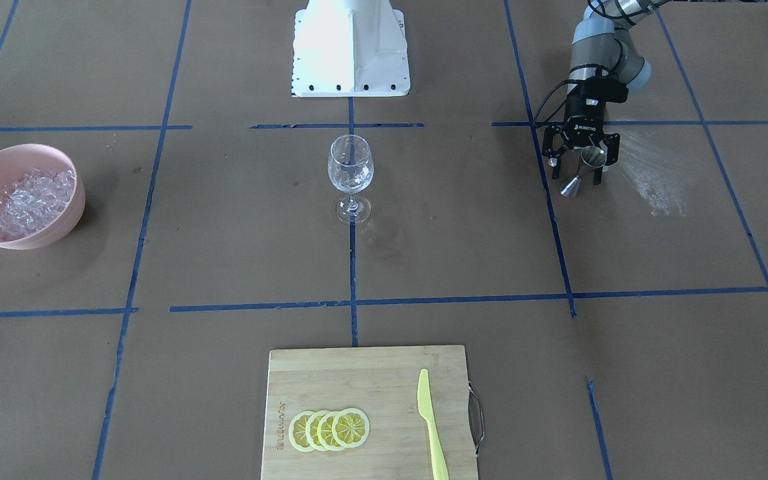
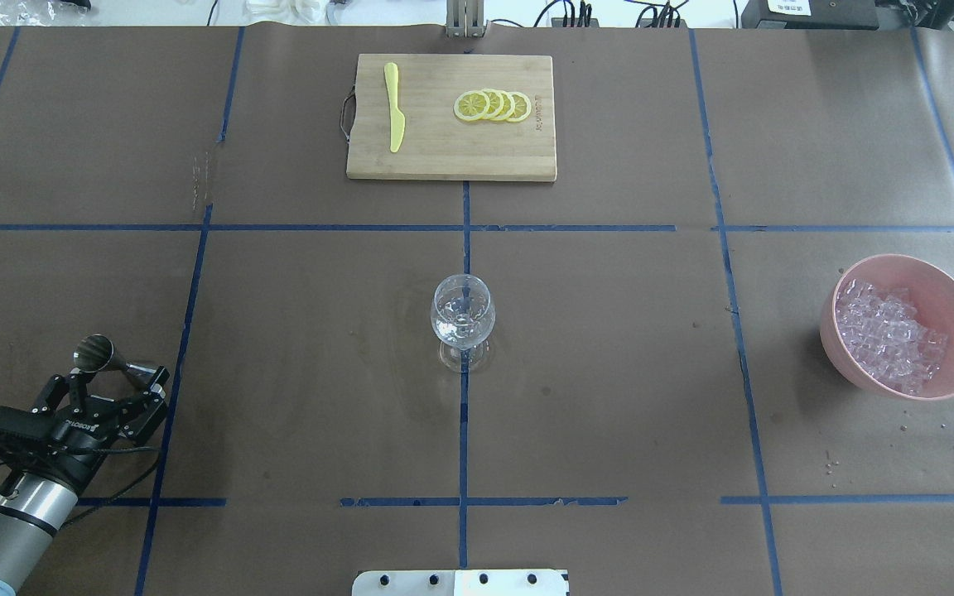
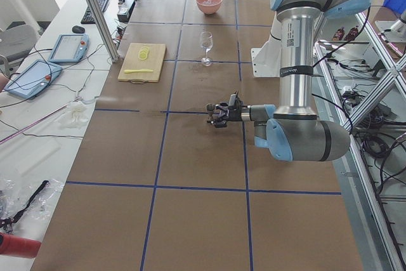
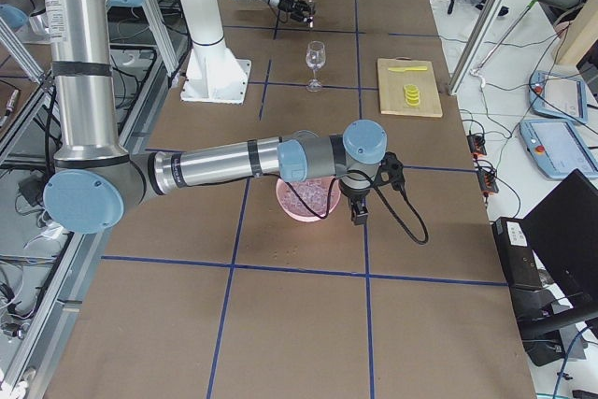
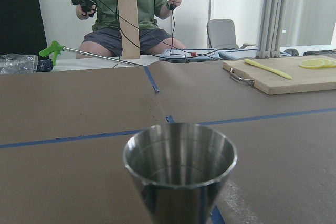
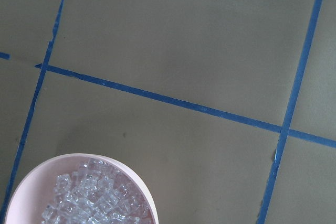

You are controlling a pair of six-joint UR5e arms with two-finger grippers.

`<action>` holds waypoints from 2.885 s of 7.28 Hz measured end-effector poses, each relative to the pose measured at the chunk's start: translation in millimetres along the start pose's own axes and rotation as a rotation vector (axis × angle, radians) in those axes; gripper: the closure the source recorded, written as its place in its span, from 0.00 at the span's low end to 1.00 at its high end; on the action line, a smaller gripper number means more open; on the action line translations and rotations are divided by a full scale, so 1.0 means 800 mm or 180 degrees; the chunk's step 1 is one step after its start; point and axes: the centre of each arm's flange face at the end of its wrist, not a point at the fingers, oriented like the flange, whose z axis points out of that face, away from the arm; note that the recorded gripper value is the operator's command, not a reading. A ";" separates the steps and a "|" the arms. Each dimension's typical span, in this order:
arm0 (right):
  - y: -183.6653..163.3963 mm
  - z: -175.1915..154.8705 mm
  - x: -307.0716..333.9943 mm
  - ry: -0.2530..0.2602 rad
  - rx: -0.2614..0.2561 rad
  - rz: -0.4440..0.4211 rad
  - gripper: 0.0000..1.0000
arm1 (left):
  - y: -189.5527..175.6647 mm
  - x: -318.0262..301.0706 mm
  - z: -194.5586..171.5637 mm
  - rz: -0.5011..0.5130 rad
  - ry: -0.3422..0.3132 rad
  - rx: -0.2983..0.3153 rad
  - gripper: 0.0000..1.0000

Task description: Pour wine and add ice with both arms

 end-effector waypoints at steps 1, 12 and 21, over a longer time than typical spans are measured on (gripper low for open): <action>0.000 0.000 0.000 0.0000 0.0001 -0.0002 0.00 | -0.002 0.001 -0.002 0.0076 0.0070 -0.0093 0.00; 0.048 0.045 -0.119 0.0169 -0.0196 0.0495 0.00 | -0.102 -0.252 -0.058 0.1693 0.0819 -0.1836 0.00; 0.108 0.208 -0.170 0.0524 0.0069 0.1334 0.99 | -0.227 -0.327 0.066 0.1011 0.0790 -0.2478 0.00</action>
